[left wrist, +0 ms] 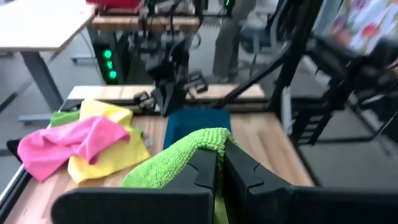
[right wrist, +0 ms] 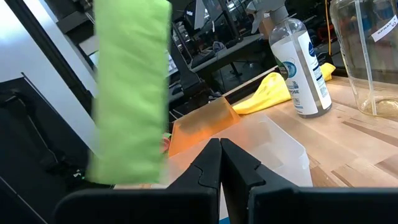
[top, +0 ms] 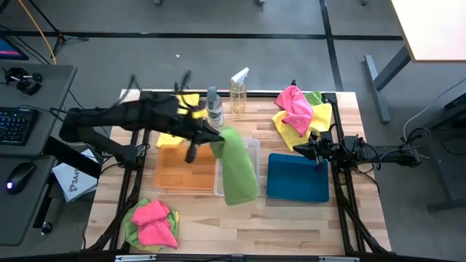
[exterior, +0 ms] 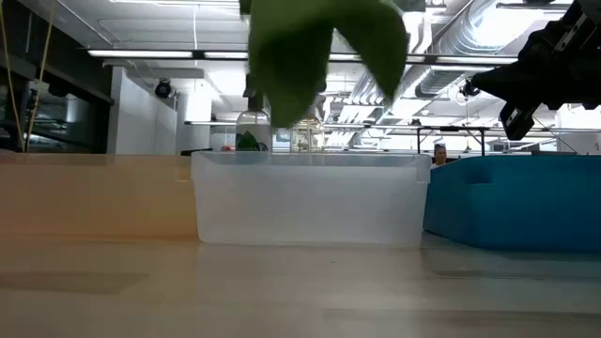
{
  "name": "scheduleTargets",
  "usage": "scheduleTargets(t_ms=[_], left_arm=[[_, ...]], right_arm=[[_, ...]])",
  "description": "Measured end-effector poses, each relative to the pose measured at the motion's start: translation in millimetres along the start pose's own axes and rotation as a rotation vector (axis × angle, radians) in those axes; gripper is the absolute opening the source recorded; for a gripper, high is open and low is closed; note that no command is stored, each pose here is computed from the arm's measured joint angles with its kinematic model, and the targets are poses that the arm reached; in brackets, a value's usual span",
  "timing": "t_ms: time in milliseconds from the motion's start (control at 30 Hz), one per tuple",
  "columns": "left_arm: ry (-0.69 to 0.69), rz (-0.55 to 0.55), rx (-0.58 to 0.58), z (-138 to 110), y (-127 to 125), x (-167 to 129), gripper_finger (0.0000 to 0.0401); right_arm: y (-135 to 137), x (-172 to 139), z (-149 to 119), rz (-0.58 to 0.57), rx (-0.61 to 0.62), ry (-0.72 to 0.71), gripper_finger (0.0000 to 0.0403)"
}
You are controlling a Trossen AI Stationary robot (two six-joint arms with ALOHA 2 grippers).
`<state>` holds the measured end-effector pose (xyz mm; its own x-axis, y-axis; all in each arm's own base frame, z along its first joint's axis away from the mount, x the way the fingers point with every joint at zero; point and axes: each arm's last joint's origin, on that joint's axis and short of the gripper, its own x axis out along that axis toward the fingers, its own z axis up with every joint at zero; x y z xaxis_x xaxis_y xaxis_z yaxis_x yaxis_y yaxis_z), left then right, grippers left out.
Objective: Sort microfiber towel by color & place in baskets
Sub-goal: Put the top left green microfiber cloth into the transparent bin
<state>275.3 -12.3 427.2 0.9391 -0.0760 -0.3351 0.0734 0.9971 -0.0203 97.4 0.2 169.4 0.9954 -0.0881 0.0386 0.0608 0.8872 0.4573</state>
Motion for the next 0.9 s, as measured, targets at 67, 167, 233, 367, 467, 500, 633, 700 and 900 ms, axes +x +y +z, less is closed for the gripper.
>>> scheduleTargets(t_ms=[67,167,233,367,467,500,633,700,900], left_arm=[[0.038,0.002,0.023,-5,1,16,0.0],[0.086,-0.005,0.037,-15,-1,43,0.0],[0.105,-0.015,0.046,-21,-2,61,0.0],[0.12,-0.059,0.05,-29,-8,85,0.0],[0.185,-0.103,0.022,-43,-15,100,0.0],[0.204,-0.115,0.009,-50,-17,105,0.0],[0.279,-0.13,-0.06,-82,-20,114,0.0],[0.32,-0.115,-0.101,-102,-19,117,0.0],[0.427,0.031,-0.141,-152,-10,121,0.0]], right_arm=[[0,0,0,0.0,0.0,0.0,0.0],[0,0,0,0.0,0.0,0.0,0.0],[0,0,0,0.0,0.0,0.001,0.0],[0,0,0,0.0,0.0,0.0,0.0],[0,0,0,0.0,0.0,0.0,0.0],[0,0,0,0.0,0.0,0.0,0.0],[0,0,0,0.0,0.0,0.0,0.0],[0,0,0,0.0,0.0,0.0,0.0],[0,0,0,0.0,0.0,0.0,0.0]])
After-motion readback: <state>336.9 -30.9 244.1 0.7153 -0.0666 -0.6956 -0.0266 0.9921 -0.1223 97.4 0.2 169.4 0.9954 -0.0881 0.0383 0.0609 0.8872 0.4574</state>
